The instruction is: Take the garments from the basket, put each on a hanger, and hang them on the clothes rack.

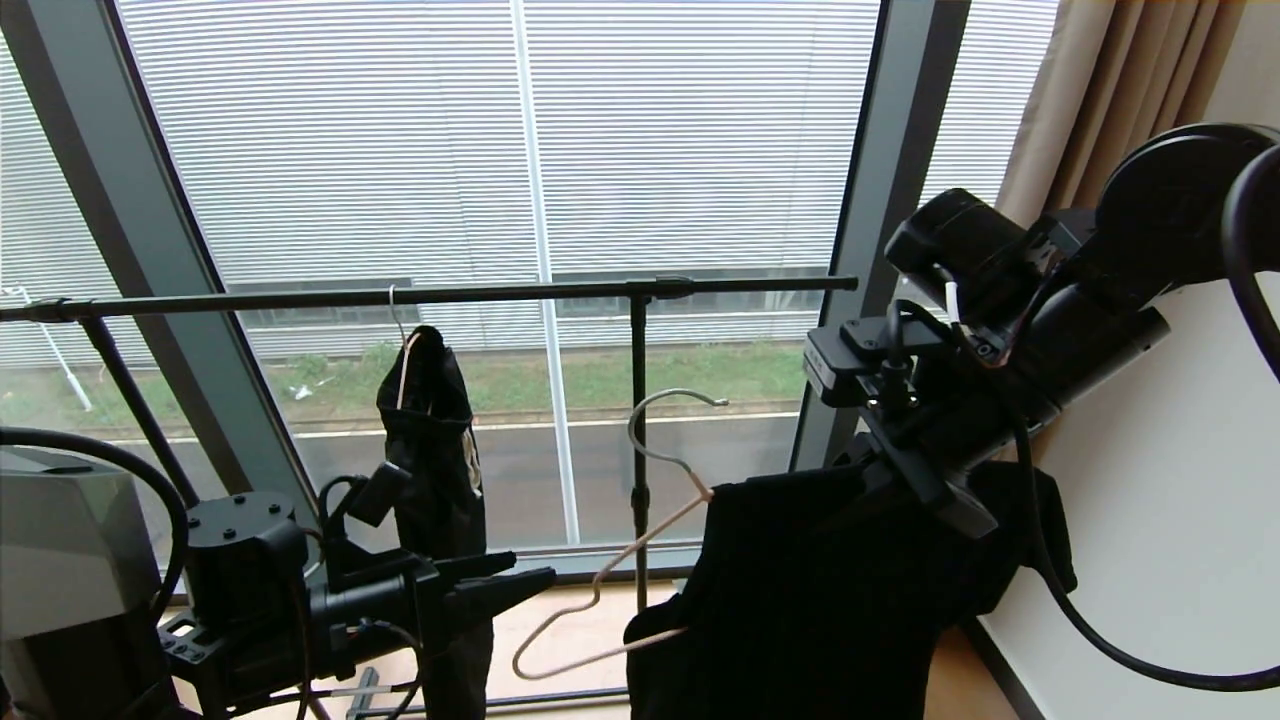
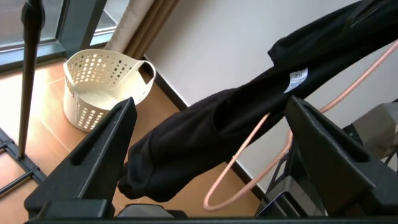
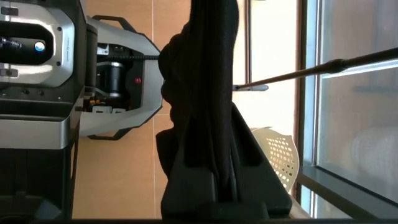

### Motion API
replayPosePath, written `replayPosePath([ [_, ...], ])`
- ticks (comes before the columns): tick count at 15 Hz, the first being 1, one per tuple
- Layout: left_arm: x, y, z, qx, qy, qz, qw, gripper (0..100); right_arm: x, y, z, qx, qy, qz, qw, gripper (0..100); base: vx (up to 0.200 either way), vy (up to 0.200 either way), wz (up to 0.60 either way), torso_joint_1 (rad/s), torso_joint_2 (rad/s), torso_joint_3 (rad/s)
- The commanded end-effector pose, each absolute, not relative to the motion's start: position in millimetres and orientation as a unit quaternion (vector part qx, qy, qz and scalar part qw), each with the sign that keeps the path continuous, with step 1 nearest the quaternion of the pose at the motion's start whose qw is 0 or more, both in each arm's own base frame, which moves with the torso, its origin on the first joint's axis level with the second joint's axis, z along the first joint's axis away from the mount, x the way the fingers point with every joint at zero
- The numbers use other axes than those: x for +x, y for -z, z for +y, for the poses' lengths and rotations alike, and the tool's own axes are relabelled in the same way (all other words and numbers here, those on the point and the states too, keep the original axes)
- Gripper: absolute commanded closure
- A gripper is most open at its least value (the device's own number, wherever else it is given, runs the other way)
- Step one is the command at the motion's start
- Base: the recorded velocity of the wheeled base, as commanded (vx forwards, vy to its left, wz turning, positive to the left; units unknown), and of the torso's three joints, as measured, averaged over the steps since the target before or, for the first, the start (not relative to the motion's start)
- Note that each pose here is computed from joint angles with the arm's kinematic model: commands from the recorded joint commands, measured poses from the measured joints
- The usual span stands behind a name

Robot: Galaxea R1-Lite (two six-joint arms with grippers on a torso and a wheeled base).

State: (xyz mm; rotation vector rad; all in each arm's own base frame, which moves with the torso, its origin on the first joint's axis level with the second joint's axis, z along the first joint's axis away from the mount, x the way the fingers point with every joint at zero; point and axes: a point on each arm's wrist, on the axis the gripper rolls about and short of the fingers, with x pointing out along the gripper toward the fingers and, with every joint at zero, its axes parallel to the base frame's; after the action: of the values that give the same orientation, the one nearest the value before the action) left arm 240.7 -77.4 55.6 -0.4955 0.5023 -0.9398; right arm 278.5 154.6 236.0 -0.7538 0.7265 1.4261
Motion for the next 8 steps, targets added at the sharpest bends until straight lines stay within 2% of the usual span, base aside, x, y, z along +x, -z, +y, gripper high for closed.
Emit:
replayPosePath([
  [1,247,-61,-69,-0.245,0.436,0.224,0.836,0,271,-235,150,-0.333,-0.623,0.310,0.636,100,0.000,0.000,0.00,0.000,0.00,0.000],
  [4,248,-60,-69,-0.246,0.438,0.227,0.834,0,266,-227,148,-0.331,-0.633,0.272,0.645,100,0.000,0.000,0.00,0.000,0.00,0.000],
  [5,249,-55,-71,-0.247,0.438,0.236,0.832,0,262,-225,147,-0.317,-0.647,0.240,0.650,100,0.000,0.000,0.00,0.000,0.00,0.000],
  [8,250,-47,-80,-0.246,0.446,0.251,0.823,0,259,-227,146,-0.314,-0.650,0.218,0.656,100,0.000,0.000,0.00,0.000,0.00,0.000],
])
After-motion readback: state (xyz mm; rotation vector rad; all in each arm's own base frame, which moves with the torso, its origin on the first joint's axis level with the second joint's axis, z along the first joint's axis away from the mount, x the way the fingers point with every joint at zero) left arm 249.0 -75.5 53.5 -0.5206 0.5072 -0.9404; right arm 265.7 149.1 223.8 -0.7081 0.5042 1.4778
